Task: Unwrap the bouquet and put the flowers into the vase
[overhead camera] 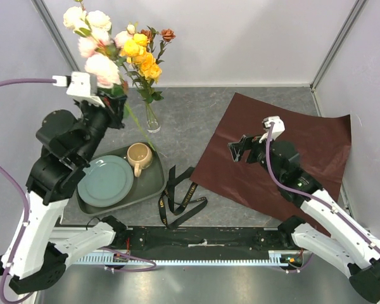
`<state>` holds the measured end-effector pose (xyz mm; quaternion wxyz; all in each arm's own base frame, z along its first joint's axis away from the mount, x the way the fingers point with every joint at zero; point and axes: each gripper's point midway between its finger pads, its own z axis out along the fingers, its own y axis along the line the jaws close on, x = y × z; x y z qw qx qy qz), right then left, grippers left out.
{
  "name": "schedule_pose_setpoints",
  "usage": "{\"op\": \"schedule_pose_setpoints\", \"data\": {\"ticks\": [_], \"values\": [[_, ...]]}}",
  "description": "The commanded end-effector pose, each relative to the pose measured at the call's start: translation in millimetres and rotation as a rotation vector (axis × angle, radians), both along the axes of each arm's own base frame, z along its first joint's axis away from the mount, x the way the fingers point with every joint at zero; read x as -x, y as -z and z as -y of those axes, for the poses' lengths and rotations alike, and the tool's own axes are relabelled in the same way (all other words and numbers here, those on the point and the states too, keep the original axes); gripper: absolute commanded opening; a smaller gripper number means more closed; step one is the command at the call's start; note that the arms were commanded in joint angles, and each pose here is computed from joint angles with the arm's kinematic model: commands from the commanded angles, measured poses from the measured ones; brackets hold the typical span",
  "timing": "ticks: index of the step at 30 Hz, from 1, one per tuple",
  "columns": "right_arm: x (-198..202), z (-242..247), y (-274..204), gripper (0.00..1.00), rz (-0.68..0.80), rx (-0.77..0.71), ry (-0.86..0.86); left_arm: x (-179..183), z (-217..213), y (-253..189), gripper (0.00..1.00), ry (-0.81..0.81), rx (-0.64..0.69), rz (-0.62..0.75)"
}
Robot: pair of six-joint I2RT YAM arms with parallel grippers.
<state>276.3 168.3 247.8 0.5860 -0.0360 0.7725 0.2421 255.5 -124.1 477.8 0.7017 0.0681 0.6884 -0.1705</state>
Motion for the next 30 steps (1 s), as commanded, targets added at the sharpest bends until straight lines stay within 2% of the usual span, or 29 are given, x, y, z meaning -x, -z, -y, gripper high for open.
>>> {"op": "schedule_pose_setpoints", "data": {"ticks": [1, 3, 12, 15, 22, 30], "values": [[-6, -3, -26, 0.93, 0.030, -0.054, 0.017, -33, -47, -5, 0.02, -0.265, -0.082, -0.026], [-5, -3, -27, 0.93, 0.027, -0.065, 0.019, -45, -47, -15, 0.02, -0.260, -0.033, -0.015], [6, 12, -29, 0.93, 0.028, -0.062, 0.059, -104, -89, -51, 0.02, -0.433, 0.089, 0.107], [7, 17, -28, 0.93, 0.030, -0.054, 0.076, -110, -87, -67, 0.02, -0.415, 0.142, 0.160], [6, 20, -31, 0.93, 0.029, -0.046, 0.089, -117, -96, -91, 0.02, -0.463, 0.145, 0.281], [3, 16, -33, 0.93, 0.025, -0.038, 0.082, -138, -101, -88, 0.02, -0.458, 0.149, 0.285]]}}
